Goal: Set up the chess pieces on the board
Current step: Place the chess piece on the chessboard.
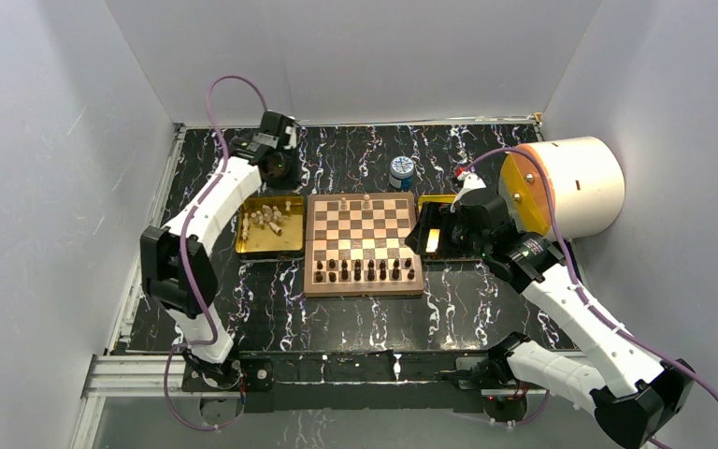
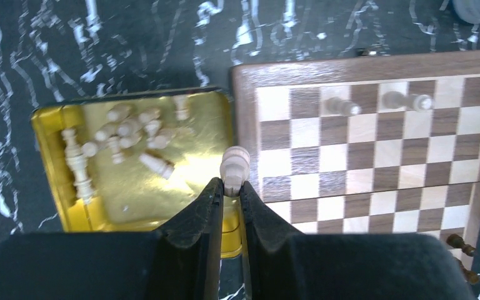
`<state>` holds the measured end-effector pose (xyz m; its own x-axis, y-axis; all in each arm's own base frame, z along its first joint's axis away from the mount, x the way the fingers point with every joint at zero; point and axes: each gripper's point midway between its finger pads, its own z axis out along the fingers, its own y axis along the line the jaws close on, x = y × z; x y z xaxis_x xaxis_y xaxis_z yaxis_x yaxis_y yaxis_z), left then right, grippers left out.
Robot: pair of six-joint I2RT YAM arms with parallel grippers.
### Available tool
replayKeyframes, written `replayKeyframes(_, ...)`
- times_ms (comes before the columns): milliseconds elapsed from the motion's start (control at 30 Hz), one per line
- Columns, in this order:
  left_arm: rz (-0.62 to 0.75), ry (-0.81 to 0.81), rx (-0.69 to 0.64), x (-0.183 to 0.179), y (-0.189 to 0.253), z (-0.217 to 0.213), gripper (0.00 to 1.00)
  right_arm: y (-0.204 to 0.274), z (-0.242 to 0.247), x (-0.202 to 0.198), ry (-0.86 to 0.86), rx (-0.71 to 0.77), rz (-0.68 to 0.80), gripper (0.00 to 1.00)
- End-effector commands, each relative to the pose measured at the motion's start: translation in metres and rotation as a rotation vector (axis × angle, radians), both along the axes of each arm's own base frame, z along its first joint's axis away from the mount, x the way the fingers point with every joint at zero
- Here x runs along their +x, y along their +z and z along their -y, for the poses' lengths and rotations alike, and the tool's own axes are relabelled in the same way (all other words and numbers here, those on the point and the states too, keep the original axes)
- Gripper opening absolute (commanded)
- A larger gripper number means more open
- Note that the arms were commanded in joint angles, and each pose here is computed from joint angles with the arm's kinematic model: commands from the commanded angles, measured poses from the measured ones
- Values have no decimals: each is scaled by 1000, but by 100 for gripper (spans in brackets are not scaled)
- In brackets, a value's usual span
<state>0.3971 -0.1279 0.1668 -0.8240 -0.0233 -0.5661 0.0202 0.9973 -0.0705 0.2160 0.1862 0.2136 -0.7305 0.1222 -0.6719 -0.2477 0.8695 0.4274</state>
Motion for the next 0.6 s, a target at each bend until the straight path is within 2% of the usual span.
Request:
replayKeyframes(0,8,-66,26,6,2,37,5,17,-5,5,11,29,58,99)
replayKeyframes(300,-26,-106,36,26,-35,77,4,20,2,3,-7,23,73,99)
replayKeyframes(567,-67,-104,70,30,-61,81,4,22,6,3,-19,10,80,99)
